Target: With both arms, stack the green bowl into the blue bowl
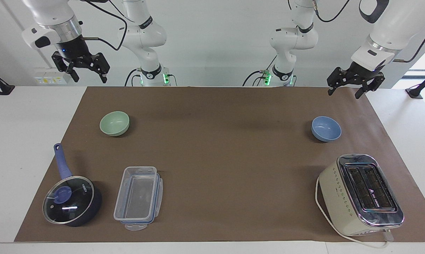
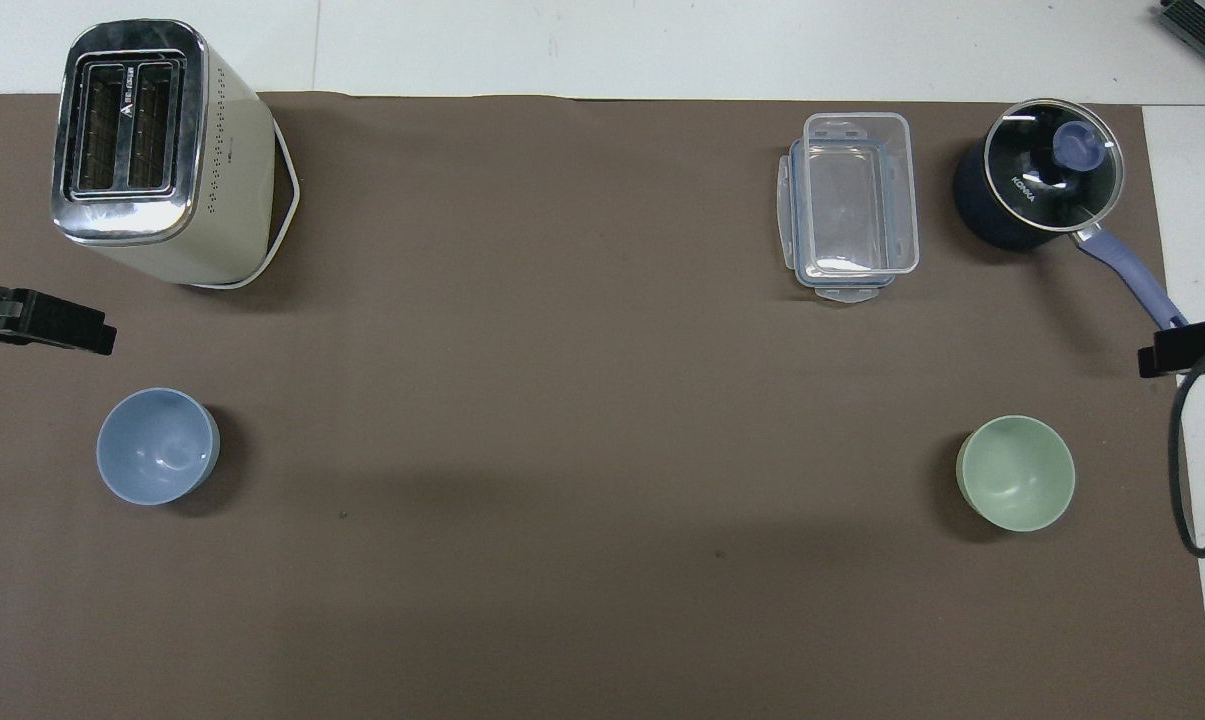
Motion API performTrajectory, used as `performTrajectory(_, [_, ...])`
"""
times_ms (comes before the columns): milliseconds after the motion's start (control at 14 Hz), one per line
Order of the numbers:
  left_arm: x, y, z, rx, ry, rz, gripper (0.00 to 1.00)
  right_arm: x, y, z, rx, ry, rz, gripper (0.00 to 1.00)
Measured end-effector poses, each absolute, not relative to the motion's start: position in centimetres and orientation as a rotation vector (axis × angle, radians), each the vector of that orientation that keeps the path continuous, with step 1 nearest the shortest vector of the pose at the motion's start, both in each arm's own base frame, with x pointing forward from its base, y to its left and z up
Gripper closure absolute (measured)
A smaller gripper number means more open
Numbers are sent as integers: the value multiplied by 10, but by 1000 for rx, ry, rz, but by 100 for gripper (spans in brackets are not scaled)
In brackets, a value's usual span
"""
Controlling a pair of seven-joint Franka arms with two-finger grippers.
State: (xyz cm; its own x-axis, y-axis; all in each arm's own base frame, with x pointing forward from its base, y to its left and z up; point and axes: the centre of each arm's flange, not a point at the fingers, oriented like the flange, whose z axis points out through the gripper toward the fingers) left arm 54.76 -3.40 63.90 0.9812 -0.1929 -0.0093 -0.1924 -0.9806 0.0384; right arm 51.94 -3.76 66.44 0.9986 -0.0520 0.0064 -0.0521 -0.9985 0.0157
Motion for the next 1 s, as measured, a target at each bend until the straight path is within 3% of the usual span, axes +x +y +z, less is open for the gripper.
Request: performTrajectory(1003, [547,-37,639,3089,-308,-20,0,520,-37,662,3125,-78,7,0])
